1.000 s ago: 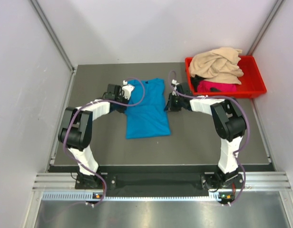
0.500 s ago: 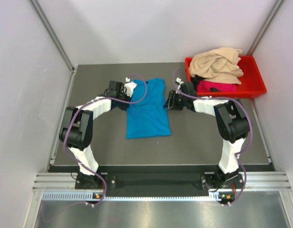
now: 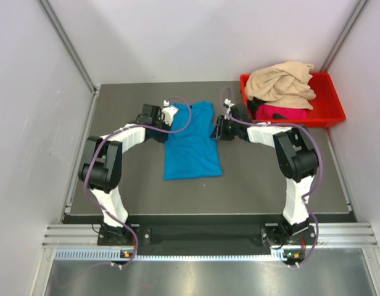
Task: Fold and stack the t-shirts
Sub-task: Fold the tshirt
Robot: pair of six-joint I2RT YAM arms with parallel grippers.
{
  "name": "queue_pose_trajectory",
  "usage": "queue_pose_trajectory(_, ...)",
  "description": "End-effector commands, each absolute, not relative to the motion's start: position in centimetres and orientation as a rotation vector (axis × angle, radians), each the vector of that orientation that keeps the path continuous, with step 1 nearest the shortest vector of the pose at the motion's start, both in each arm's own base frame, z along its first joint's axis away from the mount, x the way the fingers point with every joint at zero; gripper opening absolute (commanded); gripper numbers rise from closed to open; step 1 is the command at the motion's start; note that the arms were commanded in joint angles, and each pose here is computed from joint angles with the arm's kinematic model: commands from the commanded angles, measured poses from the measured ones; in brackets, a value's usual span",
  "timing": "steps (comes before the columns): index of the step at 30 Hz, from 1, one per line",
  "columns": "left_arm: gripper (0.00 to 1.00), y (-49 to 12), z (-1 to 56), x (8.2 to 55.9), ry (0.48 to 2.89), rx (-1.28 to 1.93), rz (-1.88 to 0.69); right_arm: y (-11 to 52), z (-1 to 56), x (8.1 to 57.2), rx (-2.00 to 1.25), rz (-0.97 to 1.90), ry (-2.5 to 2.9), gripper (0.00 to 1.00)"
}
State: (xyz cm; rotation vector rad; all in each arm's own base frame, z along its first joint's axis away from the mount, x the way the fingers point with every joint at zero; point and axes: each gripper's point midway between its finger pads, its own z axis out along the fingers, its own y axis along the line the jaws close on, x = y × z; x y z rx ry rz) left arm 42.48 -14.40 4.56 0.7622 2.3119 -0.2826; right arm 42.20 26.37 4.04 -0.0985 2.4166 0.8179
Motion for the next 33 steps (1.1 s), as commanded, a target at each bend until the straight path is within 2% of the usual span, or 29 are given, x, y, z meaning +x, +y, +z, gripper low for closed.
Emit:
queue_pose_trajectory(1,0.0,-14.9,5.9,43.7,2.273,0.764,-0.287,27.6,4.7,42.9,-0.148,0.826,2.394,0.34)
queue_pose_trajectory(3,0.0,-14.9,5.9,43.6,2.274,0.762,-0.286,27.4,4.4,43.0,-0.134,0.809,2.397,0.24)
queue_pose_trajectory(4,0.0,-14.9,5.9,43.6,2.274,0.765,-0.289,27.3,4.4,43.0,-0.127,0.802,2.397,0.09)
queue_pose_trajectory(6,0.0,-15.1,6.1,43.7,2.271,0.763,-0.293,26.9,4.5,43.4,-0.103,0.77,2.389,0.0)
queue_pose_trajectory(22,0.0,-13.9,4.3,45.4,2.335,0.706,-0.184,23.3,6.2,45.0,0.191,0.759,2.238,0.0)
queue_pose_trajectory(26,0.0,-14.7,4.5,45.0,2.318,0.733,-0.246,23.7,6.2,44.6,0.148,0.807,2.242,0.0)
queue_pose_trajectory(28,0.1,-15.3,5.3,45.1,2.291,0.731,-0.285,24.4,6.1,44.6,0.119,0.849,2.252,0.14)
queue_pose_trajectory(29,0.19,-15.7,5.6,45.0,2.277,0.737,-0.31,24.7,6.3,44.5,0.105,0.867,2.254,0.21)
queue_pose_trajectory(30,0.35,-15.9,6.5,45.0,2.256,0.734,-0.318,24.7,6.3,44.5,0.101,0.868,2.254,0.27)
queue_pose_trajectory(31,0.43,-16.0,7.0,45.1,2.241,0.733,-0.324,24.6,6.3,44.2,0.099,0.86,2.265,0.37)
queue_pose_trajectory(33,0.52,-15.8,8.8,45.4,2.21,0.713,-0.306,23.8,7.1,44.2,0.095,0.808,2.256,0.45)
